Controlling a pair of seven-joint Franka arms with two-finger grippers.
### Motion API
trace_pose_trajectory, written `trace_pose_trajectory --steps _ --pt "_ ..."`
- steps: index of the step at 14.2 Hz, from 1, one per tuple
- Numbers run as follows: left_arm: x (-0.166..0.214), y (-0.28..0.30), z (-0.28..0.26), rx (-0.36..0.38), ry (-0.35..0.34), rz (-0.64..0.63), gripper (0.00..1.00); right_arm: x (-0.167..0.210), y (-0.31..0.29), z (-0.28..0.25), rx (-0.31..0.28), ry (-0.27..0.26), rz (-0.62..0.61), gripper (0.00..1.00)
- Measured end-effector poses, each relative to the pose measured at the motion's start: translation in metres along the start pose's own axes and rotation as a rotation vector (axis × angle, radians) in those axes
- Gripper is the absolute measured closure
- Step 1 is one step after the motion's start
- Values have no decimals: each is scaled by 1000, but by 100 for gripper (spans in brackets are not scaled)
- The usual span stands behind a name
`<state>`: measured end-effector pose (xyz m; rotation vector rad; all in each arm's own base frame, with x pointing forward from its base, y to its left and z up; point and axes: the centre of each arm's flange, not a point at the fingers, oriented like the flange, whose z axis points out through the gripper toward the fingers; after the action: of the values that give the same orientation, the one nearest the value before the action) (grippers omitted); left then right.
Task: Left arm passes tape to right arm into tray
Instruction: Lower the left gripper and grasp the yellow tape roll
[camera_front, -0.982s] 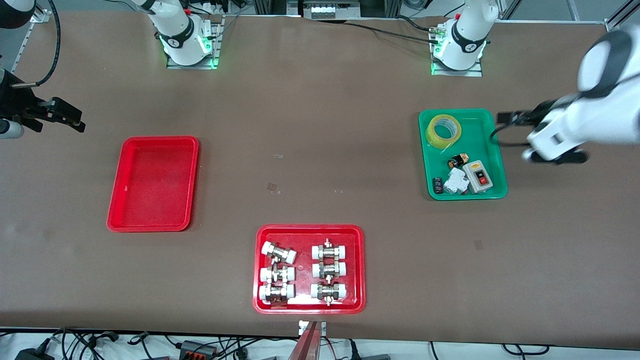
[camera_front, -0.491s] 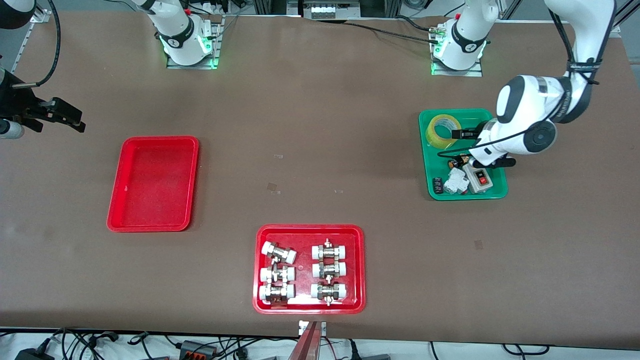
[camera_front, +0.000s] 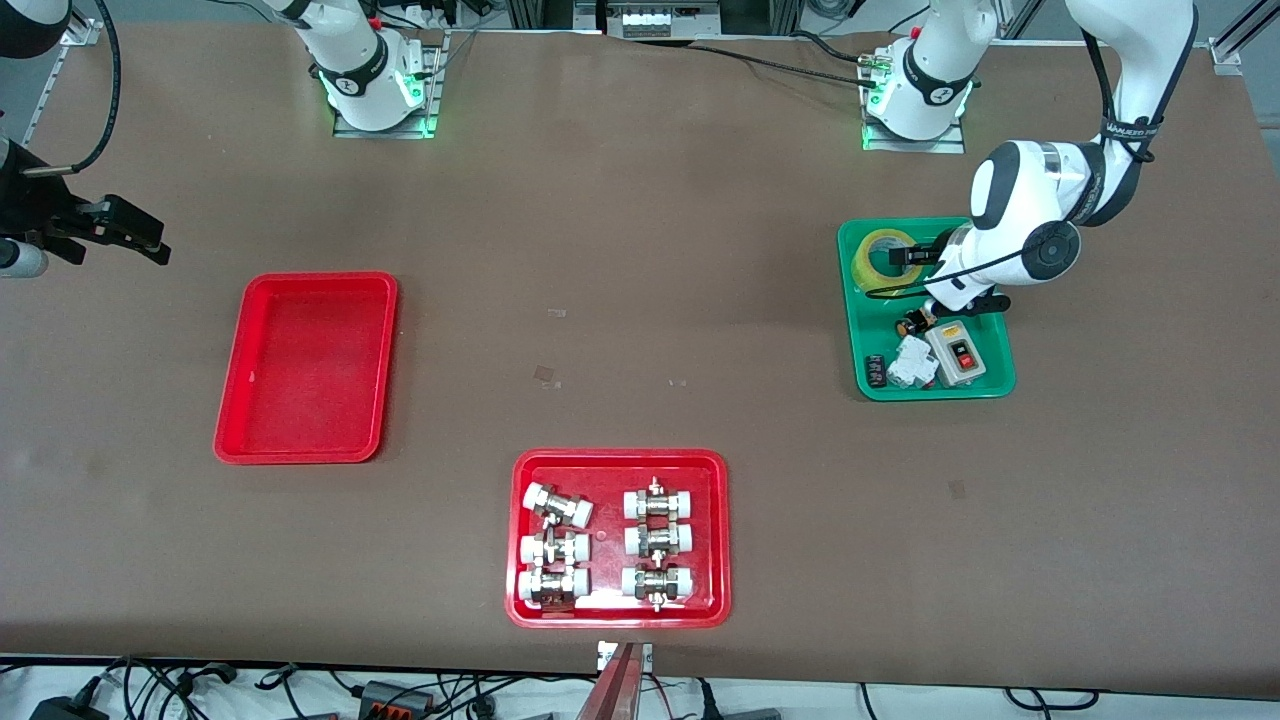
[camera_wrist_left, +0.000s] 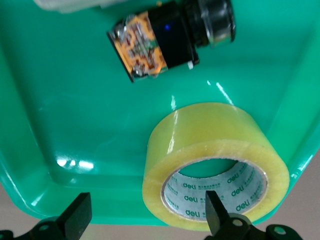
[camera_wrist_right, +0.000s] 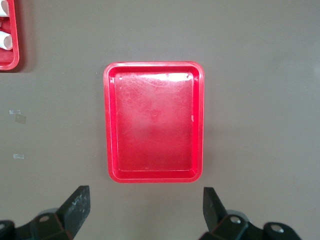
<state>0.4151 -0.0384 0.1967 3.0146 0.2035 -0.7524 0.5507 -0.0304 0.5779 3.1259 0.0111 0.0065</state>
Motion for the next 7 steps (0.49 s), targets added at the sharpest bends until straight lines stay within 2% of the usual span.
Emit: trace_pose_trajectory --steps 1,2,4,7 --pt "-1 0 2 -2 -5 -3 3 0 0 0 0 0 0 0" --pt "-2 -1 4 -3 -10 -4 11 0 0 0 0 0 0 0" --pt "-4 0 6 -7 -15 -8 33 0 0 0 0 -1 0 0" --pt "-4 1 6 -21 -17 -16 62 0 0 1 0 -2 0 0"
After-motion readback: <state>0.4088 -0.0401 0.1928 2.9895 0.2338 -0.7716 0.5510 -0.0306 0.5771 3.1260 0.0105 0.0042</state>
